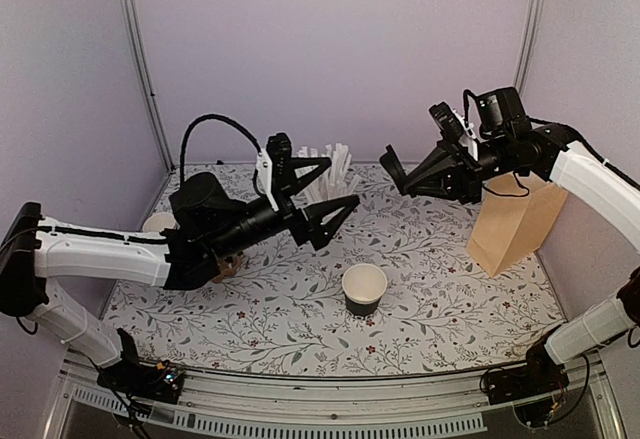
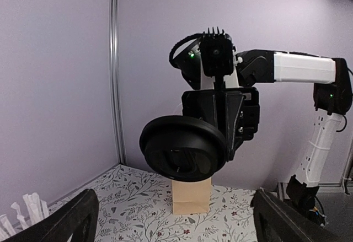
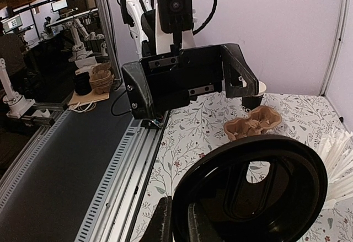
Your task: Pack the takeout coffee
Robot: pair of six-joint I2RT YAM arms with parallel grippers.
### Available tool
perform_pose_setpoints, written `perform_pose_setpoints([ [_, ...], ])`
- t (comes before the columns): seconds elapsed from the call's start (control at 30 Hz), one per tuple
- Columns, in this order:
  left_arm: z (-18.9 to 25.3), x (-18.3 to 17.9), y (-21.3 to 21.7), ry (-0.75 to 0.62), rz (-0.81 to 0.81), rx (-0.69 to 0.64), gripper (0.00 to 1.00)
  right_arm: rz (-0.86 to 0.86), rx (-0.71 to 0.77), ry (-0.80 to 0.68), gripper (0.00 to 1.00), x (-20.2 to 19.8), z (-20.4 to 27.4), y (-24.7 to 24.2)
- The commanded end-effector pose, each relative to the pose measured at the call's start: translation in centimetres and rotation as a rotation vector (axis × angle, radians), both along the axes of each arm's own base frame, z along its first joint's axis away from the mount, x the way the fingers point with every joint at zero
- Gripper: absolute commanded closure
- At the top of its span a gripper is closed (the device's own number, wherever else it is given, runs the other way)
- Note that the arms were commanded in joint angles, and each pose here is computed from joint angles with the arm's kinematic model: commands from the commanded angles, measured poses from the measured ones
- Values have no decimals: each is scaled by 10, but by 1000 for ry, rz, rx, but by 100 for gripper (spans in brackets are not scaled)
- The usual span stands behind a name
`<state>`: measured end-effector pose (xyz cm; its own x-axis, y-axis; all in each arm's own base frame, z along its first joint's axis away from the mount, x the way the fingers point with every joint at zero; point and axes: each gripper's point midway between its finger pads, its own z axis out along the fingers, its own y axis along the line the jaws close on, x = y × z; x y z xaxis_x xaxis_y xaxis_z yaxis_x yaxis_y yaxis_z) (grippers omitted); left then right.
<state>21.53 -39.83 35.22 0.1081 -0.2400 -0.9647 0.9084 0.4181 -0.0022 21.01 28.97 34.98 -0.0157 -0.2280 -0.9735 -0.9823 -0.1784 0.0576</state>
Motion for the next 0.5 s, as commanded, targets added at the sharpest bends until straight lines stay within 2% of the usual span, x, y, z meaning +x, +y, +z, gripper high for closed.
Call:
perform_pose_setpoints([
  [0.0, 33, -3, -12, -102, 83, -89, 1, 75, 67, 33, 90, -12, 21, 0],
  [0.47, 23, 2, -65, -131, 43, -81, 2, 127, 104, 94, 89, -23, 27, -2],
])
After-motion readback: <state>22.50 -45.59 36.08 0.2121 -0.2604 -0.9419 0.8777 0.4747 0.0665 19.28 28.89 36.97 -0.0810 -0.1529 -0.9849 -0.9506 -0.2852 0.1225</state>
